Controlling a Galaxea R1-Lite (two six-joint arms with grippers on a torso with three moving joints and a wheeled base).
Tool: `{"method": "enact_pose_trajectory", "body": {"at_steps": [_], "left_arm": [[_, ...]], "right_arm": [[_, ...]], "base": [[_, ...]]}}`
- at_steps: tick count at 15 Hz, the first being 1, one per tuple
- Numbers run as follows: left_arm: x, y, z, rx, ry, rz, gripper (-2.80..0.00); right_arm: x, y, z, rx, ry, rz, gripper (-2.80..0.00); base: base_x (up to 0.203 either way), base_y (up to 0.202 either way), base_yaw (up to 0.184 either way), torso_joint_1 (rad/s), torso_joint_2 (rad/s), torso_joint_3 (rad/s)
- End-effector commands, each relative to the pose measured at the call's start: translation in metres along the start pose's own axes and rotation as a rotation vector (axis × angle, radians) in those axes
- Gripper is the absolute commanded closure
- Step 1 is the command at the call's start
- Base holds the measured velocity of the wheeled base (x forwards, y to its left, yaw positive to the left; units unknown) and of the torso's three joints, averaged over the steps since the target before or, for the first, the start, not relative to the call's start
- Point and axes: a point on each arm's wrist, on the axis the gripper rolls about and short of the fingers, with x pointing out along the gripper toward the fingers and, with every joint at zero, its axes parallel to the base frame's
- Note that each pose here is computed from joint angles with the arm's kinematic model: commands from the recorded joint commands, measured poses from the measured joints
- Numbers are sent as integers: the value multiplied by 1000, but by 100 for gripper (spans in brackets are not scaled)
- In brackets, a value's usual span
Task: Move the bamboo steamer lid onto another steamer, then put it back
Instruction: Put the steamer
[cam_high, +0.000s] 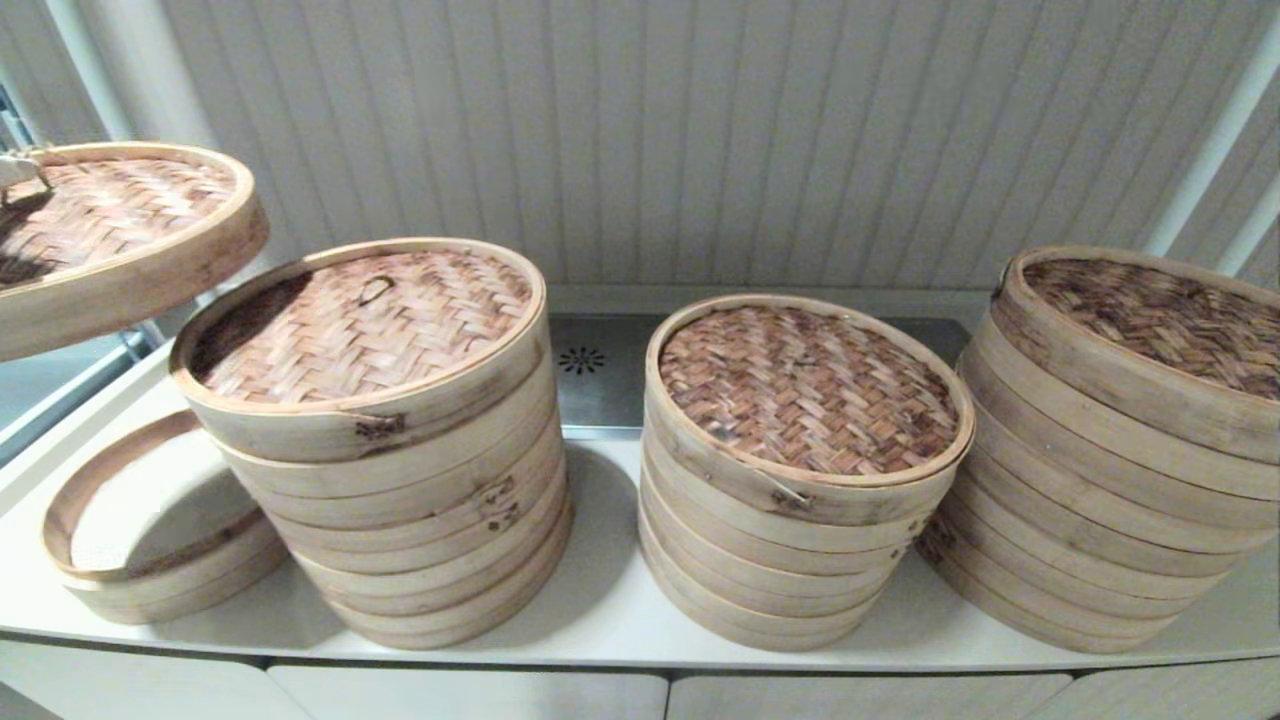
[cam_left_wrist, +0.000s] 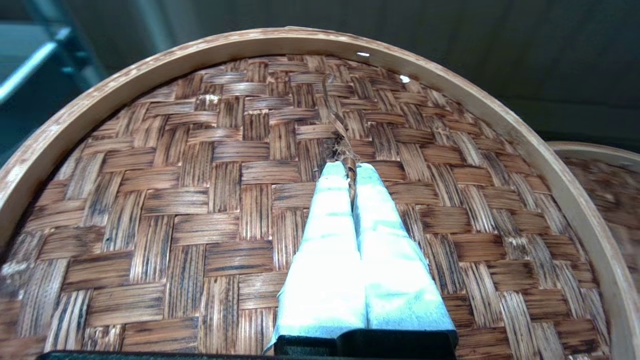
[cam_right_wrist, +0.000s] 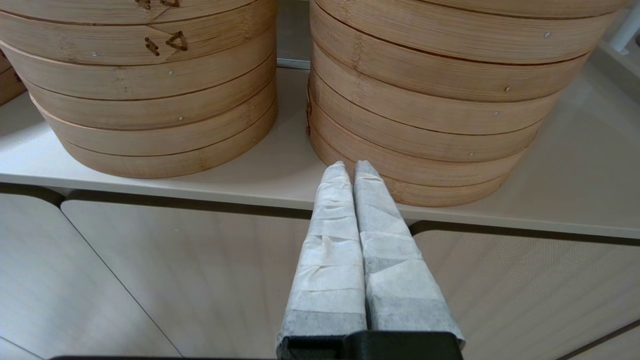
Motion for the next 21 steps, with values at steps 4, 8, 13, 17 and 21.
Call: {"method": "enact_pose_trajectory", "body": {"at_steps": [4,8,13,17,21], "left_arm": [[-21,37,-7,-28,7,95,0],[-25,54,-30,-81,69,130,0],[-23,58,-46,-108,110,134,0],[-16,62,-64,-103,112,135,0],[-5,68,-83,-109,123,135,0]], "right_arm": [[0,0,0,-1,-3,1,0],[0,0,0,-1,-5,0,0],[0,0,0,1,-3,-1,0],[0,0,0,9,-3,-2,0],[0,0,-1,9,-3,0,0]], "base": [[0,0,0,0,0,0],[0,0,0,0,0,0],[0,0,0,0,0,0],[0,0,0,0,0,0],[0,0,0,0,0,0]]}}
